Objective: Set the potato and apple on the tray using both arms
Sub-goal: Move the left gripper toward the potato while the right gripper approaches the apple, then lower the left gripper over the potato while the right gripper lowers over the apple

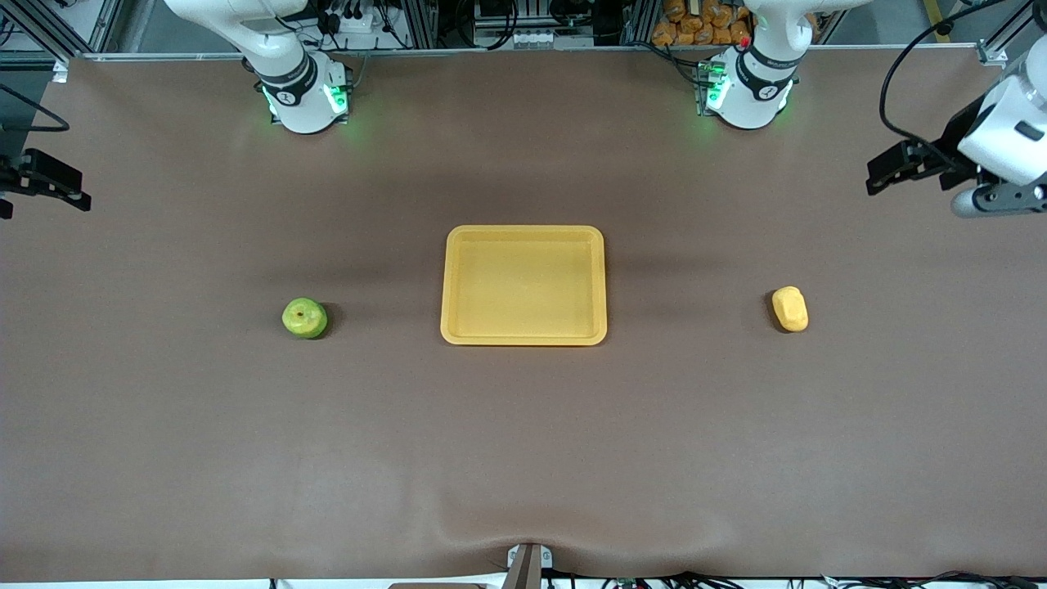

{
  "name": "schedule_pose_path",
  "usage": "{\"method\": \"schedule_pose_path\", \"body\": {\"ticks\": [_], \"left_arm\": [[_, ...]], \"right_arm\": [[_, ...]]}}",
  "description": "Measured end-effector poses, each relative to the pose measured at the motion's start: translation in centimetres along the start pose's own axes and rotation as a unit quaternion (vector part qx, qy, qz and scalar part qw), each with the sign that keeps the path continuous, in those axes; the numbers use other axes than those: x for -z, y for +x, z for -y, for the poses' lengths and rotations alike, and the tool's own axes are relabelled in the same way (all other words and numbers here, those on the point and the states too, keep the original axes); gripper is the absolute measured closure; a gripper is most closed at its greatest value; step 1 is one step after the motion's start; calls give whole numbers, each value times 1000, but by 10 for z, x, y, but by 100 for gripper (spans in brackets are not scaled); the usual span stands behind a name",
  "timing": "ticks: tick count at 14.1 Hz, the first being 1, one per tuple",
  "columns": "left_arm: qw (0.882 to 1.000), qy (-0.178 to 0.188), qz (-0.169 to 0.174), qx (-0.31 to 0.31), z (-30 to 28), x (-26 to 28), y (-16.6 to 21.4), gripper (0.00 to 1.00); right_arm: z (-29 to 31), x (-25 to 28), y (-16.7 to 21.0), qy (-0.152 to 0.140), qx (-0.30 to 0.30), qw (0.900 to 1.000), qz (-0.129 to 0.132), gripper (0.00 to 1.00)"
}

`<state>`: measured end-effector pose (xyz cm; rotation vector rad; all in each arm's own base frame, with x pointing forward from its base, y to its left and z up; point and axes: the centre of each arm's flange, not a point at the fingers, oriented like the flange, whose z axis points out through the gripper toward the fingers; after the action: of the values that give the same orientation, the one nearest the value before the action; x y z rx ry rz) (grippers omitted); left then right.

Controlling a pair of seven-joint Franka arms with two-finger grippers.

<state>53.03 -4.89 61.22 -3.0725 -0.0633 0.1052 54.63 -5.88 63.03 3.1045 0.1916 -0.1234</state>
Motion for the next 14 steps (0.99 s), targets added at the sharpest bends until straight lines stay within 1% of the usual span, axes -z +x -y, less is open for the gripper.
{"method": "schedule_pose_path", "body": {"ticks": [3, 6, 9, 14], "left_arm": [[1000, -1, -7, -2, -3, -35, 11, 0], [1000, -4, -23, -5, -7, -82, 20, 0], [1000, -7, -29, -6, -9, -125, 24, 0], [999, -13, -44, 5, 2, -176, 30, 0]], "right_arm": [[1, -17, 11, 1, 2, 1000, 17, 0], [1, -45, 27, 1, 3, 999, 41, 0], [0, -72, 42, 1, 3, 998, 63, 0], [-3, -109, 61, -1, 1, 996, 85, 0]]}}
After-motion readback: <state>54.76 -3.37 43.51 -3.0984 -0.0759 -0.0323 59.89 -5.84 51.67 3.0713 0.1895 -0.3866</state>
